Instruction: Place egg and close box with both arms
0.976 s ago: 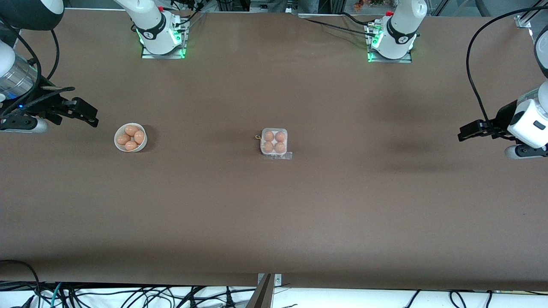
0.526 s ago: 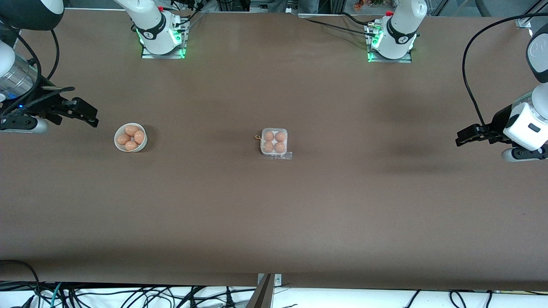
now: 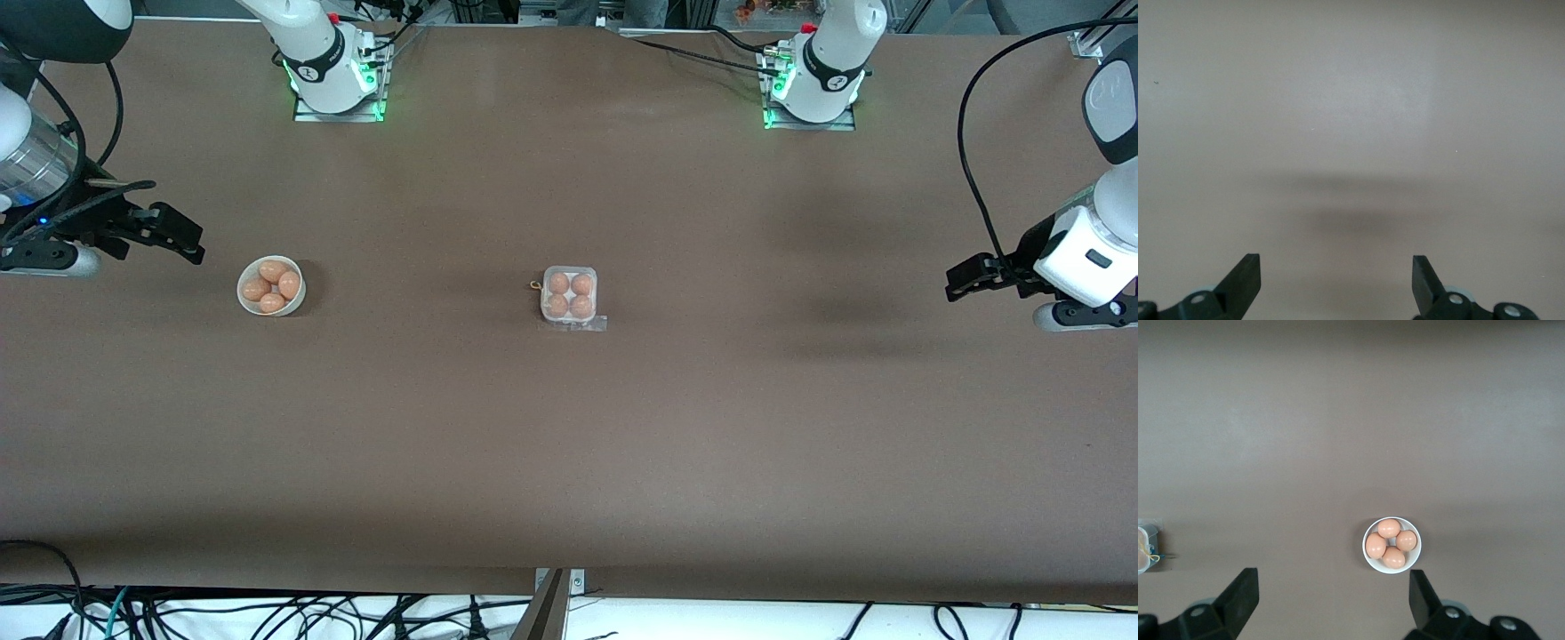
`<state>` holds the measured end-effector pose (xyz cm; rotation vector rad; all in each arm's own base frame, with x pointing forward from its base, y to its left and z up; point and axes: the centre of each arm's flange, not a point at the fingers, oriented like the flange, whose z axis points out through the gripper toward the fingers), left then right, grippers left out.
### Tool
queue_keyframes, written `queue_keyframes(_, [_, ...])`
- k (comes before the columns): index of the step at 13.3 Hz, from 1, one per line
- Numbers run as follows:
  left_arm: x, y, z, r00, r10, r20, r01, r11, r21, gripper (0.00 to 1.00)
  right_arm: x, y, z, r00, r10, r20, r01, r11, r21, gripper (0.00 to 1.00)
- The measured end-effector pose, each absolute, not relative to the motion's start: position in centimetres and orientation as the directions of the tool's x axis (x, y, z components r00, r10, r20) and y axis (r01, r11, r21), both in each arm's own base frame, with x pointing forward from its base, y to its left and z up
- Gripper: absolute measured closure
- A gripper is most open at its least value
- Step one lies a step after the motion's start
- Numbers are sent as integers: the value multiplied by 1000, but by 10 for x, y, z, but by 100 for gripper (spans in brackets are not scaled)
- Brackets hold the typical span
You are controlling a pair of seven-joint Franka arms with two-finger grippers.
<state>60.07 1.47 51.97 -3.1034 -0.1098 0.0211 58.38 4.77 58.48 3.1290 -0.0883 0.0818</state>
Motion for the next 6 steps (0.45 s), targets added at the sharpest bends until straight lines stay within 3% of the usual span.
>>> queue_keyframes(6, [596, 14, 528, 997, 65, -51, 63, -997, -41, 0, 584, 48, 585, 997, -56, 52, -57, -998, 9, 0])
